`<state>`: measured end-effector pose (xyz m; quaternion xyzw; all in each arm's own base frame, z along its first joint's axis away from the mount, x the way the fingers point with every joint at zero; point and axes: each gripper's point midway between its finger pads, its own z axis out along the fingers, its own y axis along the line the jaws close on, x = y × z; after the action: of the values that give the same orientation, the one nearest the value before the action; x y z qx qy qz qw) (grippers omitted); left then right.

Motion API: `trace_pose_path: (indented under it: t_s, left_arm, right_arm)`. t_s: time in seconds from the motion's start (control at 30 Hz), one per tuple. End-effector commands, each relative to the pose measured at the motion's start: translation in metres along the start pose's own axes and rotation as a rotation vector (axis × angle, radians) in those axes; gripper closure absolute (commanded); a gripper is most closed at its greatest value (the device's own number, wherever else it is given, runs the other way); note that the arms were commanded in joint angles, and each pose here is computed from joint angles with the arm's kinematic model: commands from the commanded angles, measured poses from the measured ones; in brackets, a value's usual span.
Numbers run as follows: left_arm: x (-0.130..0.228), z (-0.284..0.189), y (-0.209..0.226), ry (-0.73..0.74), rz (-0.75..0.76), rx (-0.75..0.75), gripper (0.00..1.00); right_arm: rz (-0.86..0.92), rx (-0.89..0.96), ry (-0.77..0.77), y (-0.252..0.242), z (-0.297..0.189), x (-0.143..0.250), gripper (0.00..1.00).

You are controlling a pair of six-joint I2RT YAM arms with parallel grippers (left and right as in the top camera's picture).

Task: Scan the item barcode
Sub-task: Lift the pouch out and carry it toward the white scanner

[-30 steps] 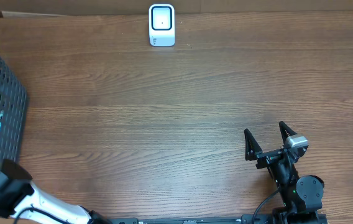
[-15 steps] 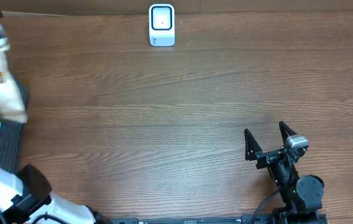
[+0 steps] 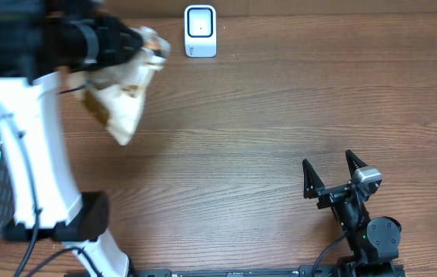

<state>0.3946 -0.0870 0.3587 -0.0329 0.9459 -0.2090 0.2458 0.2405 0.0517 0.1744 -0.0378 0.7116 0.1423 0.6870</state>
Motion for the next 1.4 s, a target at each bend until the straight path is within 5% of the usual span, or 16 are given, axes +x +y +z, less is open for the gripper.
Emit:
trace_pose_path:
  t_s: [0.0, 0.33, 0.63, 0.73, 0.77, 0.83, 1.1, 1.37]
  left_arm:
    - [0.018, 0.075, -0.009, 0.168, 0.018, -0.066, 0.83]
    - [0.092, 0.242, -0.041, 0.499, 0.090, -0.117, 0.81]
    - [0.138, 0.329, -0.046, 0.594, 0.086, -0.138, 0.72]
    - [0.140, 0.338, -0.046, 0.596, 0.080, -0.124, 0.61]
    - [0.140, 0.340, -0.047, 0.592, 0.082, -0.121, 0.46]
    - [0.137, 0.343, -0.048, 0.577, 0.086, -0.112, 0.00]
    - [0.132, 0.337, -0.054, 0.572, 0.134, -0.074, 0.00]
    - [0.077, 0.266, -0.068, 0.432, 0.176, -0.020, 0.00]
  right_arm:
    - [0.002, -0.004, -0.004, 0.001, 0.000, 0.002, 0.00]
    - [0.002, -0.004, -0.004, 0.001, 0.000, 0.002, 0.00]
    - [0.002, -0.004, -0.004, 0.001, 0.000, 0.002, 0.00]
    - [0.002, -0.004, -0.004, 0.001, 0.000, 0.002, 0.00]
    - [0.002, -0.004, -0.004, 0.001, 0.000, 0.002, 0.00]
    - [0.002, -0.004, -0.004, 0.001, 0.000, 0.002, 0.00]
    - [0.002, -0.004, -0.004, 0.001, 0.000, 0.002, 0.00]
    - [0.002, -0.004, -0.004, 0.001, 0.000, 0.002, 0.00]
